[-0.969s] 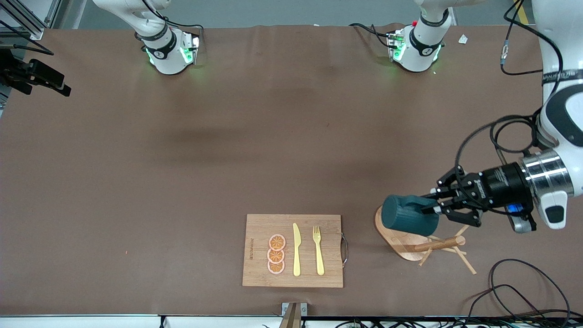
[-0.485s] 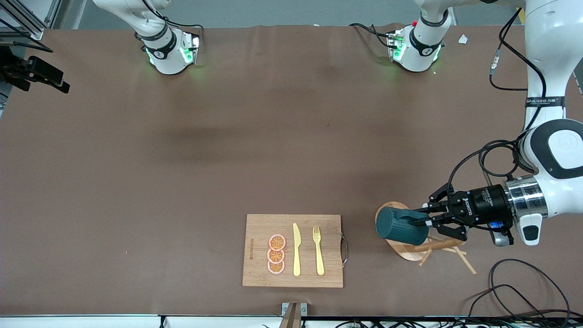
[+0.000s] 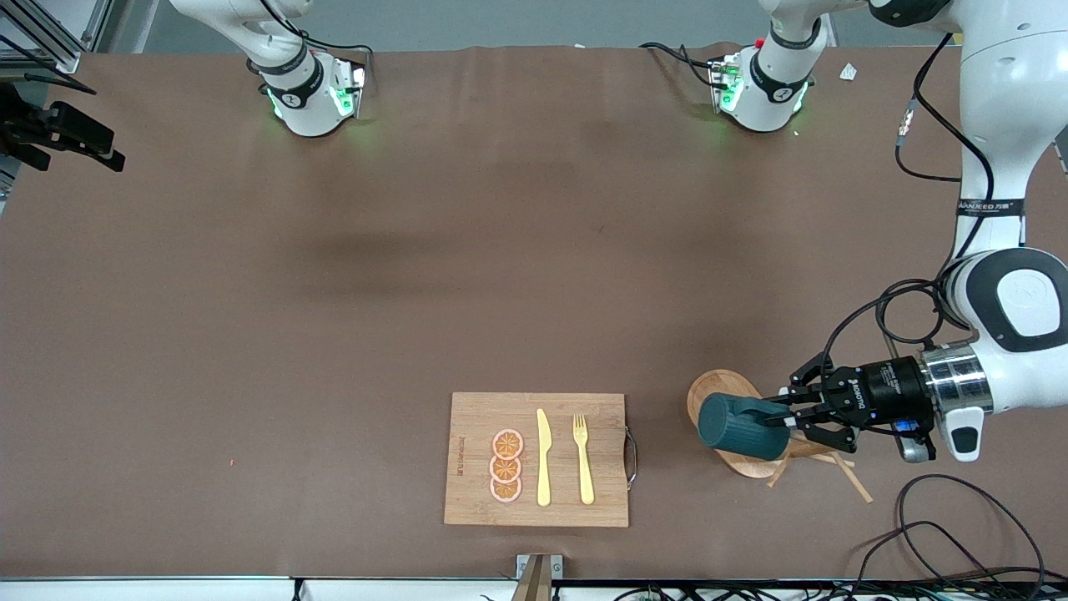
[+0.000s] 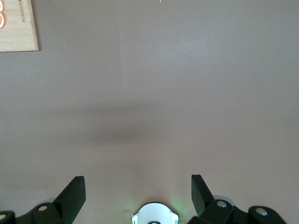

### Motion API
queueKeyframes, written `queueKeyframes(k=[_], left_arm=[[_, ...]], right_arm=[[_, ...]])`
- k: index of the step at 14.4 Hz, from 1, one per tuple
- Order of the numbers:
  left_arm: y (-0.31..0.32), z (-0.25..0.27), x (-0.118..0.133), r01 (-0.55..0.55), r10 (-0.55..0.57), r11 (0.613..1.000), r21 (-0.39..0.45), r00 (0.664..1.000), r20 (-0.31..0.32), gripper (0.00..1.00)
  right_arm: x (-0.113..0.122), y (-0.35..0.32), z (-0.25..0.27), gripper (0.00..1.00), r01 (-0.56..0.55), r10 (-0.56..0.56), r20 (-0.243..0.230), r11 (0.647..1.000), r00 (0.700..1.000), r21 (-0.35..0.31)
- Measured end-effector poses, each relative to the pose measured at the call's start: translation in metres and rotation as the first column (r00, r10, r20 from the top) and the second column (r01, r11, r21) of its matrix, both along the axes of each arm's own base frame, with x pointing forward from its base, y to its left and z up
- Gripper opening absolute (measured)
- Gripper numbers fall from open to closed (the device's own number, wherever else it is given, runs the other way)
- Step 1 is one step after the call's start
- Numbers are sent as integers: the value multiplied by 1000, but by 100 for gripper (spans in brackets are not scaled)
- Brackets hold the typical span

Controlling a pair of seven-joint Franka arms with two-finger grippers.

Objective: Pass cup and hang on rack
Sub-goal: 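Hook the mug handle onto a rack peg with the left gripper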

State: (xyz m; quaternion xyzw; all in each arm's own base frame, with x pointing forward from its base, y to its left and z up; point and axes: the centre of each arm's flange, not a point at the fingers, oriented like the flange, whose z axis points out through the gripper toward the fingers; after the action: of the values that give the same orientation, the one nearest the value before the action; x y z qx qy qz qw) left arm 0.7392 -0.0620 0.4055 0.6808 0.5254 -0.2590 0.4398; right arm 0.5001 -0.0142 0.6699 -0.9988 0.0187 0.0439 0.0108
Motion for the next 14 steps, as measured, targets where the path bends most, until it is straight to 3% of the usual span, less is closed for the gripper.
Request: queueKeyframes(k=[14], left_arm=[[32, -23, 6, -57, 57, 998, 9, 998, -7, 21]], right_arm=[[0, 5, 0, 100, -11, 11, -1, 1000, 1000, -2]])
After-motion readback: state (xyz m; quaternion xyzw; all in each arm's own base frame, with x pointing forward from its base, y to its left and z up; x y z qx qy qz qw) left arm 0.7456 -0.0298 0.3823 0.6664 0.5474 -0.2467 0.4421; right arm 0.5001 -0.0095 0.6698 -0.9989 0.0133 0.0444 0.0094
